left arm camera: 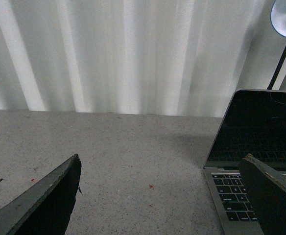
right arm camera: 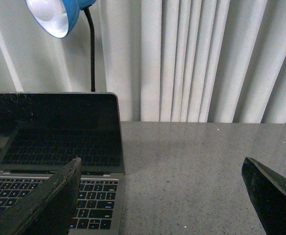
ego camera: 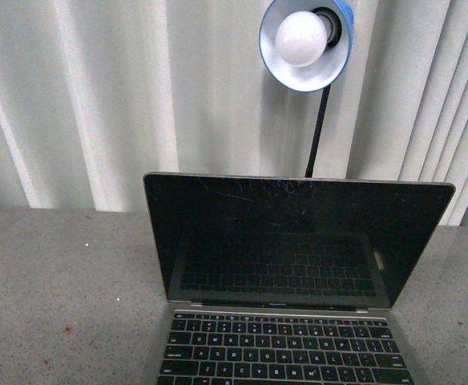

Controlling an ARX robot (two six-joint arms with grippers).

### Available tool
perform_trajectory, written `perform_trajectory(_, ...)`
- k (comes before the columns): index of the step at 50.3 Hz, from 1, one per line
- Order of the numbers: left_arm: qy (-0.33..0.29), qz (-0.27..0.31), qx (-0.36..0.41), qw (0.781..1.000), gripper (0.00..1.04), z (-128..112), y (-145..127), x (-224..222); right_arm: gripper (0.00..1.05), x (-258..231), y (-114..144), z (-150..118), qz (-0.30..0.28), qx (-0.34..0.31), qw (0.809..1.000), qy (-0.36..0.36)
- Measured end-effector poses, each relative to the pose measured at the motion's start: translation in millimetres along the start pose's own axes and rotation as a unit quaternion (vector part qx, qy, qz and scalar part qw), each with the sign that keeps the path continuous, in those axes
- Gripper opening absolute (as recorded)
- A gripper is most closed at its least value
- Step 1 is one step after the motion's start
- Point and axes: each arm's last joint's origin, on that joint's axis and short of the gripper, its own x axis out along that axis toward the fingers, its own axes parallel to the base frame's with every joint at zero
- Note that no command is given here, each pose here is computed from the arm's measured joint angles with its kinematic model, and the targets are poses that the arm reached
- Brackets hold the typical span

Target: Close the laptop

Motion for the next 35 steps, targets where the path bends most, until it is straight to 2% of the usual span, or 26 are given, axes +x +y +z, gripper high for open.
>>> perform_trajectory(18, 0.0, 0.0, 0.0, 1.0, 0.98, 0, 0, 0, 0.97, 0, 0, 0, 0.0, 0.0, 1.0, 0.0)
perform_trajectory(19, 0.021, 0.02, -0.011, 1.0, 0.98, -2, 0, 1, 0.97, 0, 0, 0, 0.0, 0.0, 1.0, 0.0)
perform_trajectory(20, 0.068, 0.065, -0.022, 0.995, 0.98, -3, 0, 1, 0.97, 0, 0, -1, -0.003, 0.002, 1.0, 0.006)
perform_trajectory(22, 0.144, 0.134, -0.03, 0.98, 0.98, -6, -1, 2, 0.97, 1, -1, -2, -0.02, 0.019, 0.998, 0.06)
perform_trajectory(24, 0.177, 0.179, -0.029, 0.967, 0.98, -10, 0, 4, 0.97, 3, -1, -4, -0.025, 0.033, 0.995, 0.093)
perform_trajectory(25, 0.189, 0.183, -0.035, 0.964, 0.98, -12, 0, 6, 0.97, 5, -1, -5, -0.023, 0.039, 0.993, 0.105)
perform_trajectory(30, 0.169, 0.183, -0.073, 0.966, 0.98, -8, 4, 18, 0.97, 18, -4, -3, -0.012, 0.051, 0.994, 0.099)
perform_trajectory(35, 0.133, 0.162, -0.093, 0.973, 0.98, 4, 10, 41, 0.97, 41, -9, 11, -0.002, 0.034, 0.997, 0.066)
